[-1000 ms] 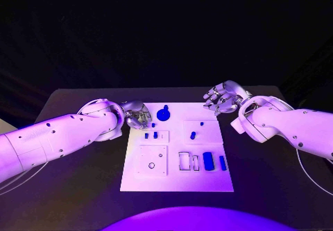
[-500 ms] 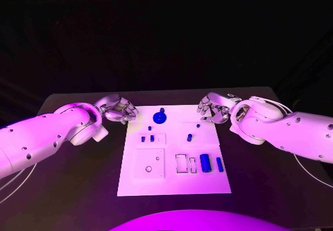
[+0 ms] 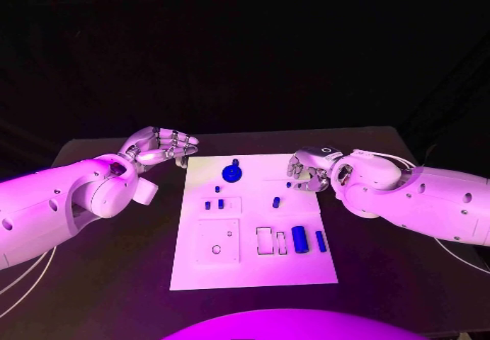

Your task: Assemble the parts on the task board

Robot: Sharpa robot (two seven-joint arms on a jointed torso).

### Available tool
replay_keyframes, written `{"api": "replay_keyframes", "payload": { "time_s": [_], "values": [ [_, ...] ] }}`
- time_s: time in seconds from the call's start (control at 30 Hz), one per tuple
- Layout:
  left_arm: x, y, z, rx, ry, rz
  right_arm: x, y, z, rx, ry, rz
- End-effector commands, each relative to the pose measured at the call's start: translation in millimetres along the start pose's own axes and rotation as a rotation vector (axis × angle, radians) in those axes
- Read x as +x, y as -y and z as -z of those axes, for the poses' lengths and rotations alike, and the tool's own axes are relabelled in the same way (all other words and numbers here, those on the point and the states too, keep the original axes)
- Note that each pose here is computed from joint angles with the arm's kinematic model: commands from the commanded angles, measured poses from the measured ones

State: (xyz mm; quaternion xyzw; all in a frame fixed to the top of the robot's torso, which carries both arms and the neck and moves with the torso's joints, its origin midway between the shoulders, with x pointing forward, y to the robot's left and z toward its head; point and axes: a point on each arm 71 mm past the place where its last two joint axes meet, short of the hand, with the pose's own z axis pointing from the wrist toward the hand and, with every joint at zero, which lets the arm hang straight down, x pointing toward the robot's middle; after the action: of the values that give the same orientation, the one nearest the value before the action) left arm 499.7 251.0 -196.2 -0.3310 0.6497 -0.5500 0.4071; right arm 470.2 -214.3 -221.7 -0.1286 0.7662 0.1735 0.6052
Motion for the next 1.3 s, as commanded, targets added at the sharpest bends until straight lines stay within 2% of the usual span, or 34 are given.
{"api": "replay_keyframes", "payload": {
  "time_s": [0.03, 0.37, 1.07, 1.2, 1.3],
  "values": [
    [-1.2, 5.0, 0.7, 0.053, 0.026, 0.089, 4.3, -3, -0.8, 0.002, -0.023, 0.052],
    [-3.5, 5.1, 2.5, 0.054, 0.037, 0.101, 9.7, -13, -4.3, -0.022, -0.018, 0.027],
    [-5.9, 3.6, 3.9, 0.036, 0.047, 0.096, 28.3, -16, -11.9, 0.000, -0.095, 0.050],
    [-6.5, 3.3, 4.1, 0.032, 0.048, 0.094, 30.1, -17, -11.7, 0.002, -0.090, 0.056],
    [-7.0, 2.9, 4.2, 0.029, 0.050, 0.092, 29.7, -18, -10.8, 0.004, -0.067, 0.053]
  ]
}}
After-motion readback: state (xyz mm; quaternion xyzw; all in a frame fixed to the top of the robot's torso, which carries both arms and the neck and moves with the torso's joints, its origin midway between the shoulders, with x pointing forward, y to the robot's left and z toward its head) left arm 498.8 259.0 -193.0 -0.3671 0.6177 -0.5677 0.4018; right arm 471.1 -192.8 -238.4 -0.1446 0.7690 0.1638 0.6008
